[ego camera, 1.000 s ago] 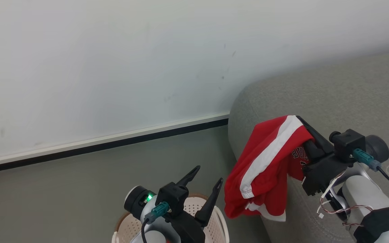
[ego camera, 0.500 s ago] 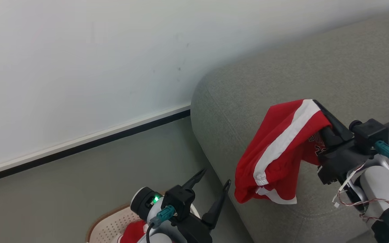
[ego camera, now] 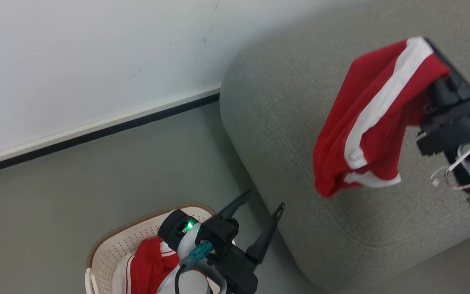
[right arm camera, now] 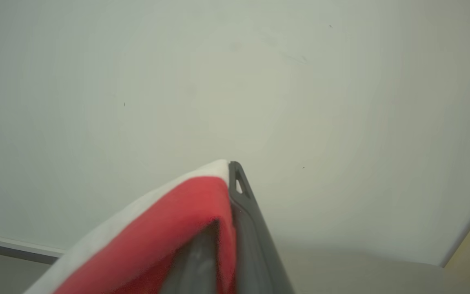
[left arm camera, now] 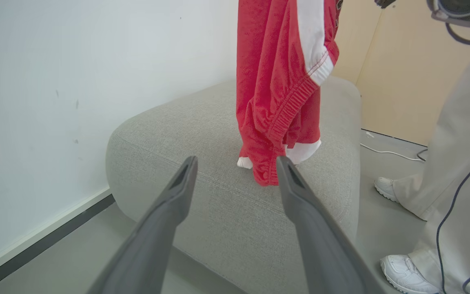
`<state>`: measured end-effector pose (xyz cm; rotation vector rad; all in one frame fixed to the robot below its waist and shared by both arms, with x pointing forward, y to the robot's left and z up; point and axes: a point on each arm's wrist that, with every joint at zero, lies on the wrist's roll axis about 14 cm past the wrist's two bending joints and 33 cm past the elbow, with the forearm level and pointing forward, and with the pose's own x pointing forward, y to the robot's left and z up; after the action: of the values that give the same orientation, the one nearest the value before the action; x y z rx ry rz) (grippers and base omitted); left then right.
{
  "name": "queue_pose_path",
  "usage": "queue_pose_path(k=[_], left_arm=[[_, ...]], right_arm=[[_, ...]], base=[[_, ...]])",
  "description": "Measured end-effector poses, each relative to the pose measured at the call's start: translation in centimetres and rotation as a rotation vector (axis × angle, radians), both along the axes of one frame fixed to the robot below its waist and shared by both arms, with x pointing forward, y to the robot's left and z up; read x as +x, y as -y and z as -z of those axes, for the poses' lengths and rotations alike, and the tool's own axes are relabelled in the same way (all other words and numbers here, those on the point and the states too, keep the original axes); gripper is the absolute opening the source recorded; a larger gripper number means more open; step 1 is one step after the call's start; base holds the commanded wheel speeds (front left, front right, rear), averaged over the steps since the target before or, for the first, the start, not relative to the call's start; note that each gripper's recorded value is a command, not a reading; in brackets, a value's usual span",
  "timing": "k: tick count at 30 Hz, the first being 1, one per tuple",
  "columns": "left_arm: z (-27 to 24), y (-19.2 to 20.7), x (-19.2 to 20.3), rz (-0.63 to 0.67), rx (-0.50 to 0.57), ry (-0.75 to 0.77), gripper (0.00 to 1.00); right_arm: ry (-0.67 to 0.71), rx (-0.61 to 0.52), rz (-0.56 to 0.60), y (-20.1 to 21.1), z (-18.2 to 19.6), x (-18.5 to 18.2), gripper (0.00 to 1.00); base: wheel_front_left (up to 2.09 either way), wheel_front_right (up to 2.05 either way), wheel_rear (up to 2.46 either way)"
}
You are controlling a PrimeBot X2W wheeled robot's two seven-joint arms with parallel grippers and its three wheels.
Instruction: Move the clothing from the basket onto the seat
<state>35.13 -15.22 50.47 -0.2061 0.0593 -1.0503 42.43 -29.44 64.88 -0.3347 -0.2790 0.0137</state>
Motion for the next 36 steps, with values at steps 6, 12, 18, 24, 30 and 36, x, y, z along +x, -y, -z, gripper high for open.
queue_pose_path(k=[6, 12, 18, 24, 30, 36], left_arm=[[0.5, -0.9, 2.6, -0.014, 0.002, 0.029, 1.0], [0.7, -1.5, 5.0, -0.028, -0.014, 0.04, 1.0], [1.5, -2.1, 6.6, -0.031, -0.006, 0.047, 1.0], [3.6, -2.9, 8.2, -0.036, 0.018, 0.025, 1.0], [5.7, -3.5, 9.9, -0.045, 0.044, 0.013, 1.0], [8.0, -3.3, 11.3, -0.041, 0.049, -0.022, 1.0]], right_arm=[[0.059, -0.029, 0.013, 0.9, -4.4, 4.4, 0.0], [0.067, 0.026, 0.075, 3.4, -6.5, 8.8, 0.0], [0.022, 0.059, 0.138, 5.7, -5.6, 11.9, 0.0], [-0.046, 0.073, 0.194, 7.8, -2.8, 15.0, 0.0], [-0.161, 0.103, 0.222, 8.6, 3.3, 17.4, 0.0], [-0.305, 0.15, 0.254, 8.7, 11.4, 18.6, 0.0]], base=[[0.0, 0.0, 0.0], [0.0, 0.0, 0.0], [0.0, 0.0, 0.0], [0.0, 0.0, 0.0], [0.0, 0.0, 0.0], [0.0, 0.0, 0.0]])
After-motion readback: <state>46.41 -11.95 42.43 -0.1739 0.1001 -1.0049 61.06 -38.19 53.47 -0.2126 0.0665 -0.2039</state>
